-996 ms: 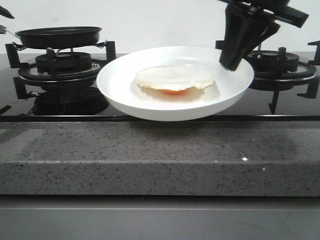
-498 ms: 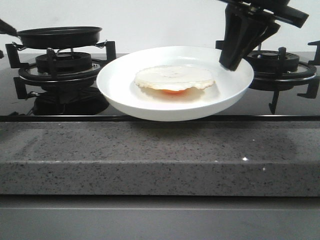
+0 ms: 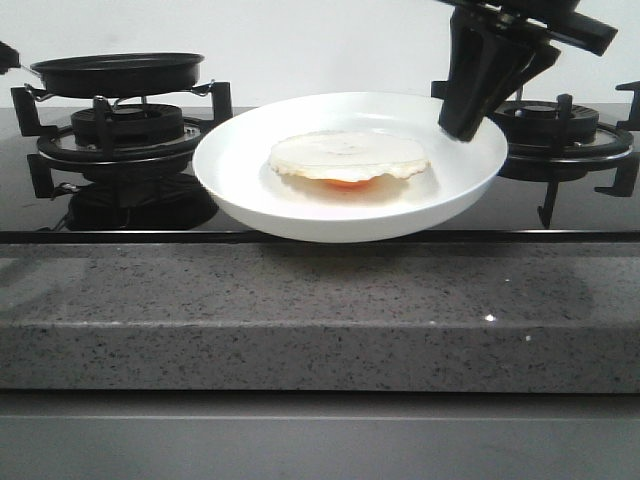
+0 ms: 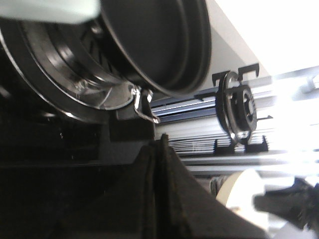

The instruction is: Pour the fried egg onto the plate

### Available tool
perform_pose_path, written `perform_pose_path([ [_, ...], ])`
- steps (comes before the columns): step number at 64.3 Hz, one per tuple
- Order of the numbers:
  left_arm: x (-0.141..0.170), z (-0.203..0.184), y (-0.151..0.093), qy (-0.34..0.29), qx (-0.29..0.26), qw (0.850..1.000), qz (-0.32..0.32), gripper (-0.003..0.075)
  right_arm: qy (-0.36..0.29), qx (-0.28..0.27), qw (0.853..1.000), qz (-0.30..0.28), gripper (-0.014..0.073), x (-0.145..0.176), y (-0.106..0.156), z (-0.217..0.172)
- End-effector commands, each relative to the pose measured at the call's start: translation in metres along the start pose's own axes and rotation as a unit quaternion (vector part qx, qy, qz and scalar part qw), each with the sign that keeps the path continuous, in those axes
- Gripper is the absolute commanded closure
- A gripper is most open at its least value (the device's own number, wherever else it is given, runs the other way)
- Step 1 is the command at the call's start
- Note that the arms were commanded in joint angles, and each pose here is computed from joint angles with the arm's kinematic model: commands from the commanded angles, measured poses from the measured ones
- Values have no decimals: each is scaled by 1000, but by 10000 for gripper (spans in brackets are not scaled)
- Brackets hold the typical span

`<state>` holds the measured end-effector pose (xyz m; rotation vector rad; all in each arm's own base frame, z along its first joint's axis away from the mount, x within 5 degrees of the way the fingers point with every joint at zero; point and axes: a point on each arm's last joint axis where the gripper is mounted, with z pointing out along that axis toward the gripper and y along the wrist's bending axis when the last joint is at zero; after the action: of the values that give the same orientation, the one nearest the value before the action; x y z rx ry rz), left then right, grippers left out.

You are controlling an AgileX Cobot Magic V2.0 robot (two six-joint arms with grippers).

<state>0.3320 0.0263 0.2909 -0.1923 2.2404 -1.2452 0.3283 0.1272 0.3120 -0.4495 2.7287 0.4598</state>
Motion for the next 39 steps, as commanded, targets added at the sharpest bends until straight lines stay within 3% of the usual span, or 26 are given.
perform_pose_path([
  [1, 3, -12, -38, -18, 7, 998, 62, 740, -46, -7, 999, -10, 654, -3, 9, -25],
  [11, 18, -19, -62, -22, -120, 983, 140, 740, -46, -7, 999, -10, 654, -3, 9, -25],
  [20, 34, -28, -82, -21, -236, 949, 209, 740, -46, -7, 999, -10, 654, -3, 9, -25],
  [29, 51, -38, -105, -40, -296, 919, 258, 740, -46, -7, 999, -10, 654, -3, 9, -25],
  [39, 76, -56, -128, -95, -306, 895, 310, 740, -46, -7, 999, -10, 654, -3, 9, -25],
])
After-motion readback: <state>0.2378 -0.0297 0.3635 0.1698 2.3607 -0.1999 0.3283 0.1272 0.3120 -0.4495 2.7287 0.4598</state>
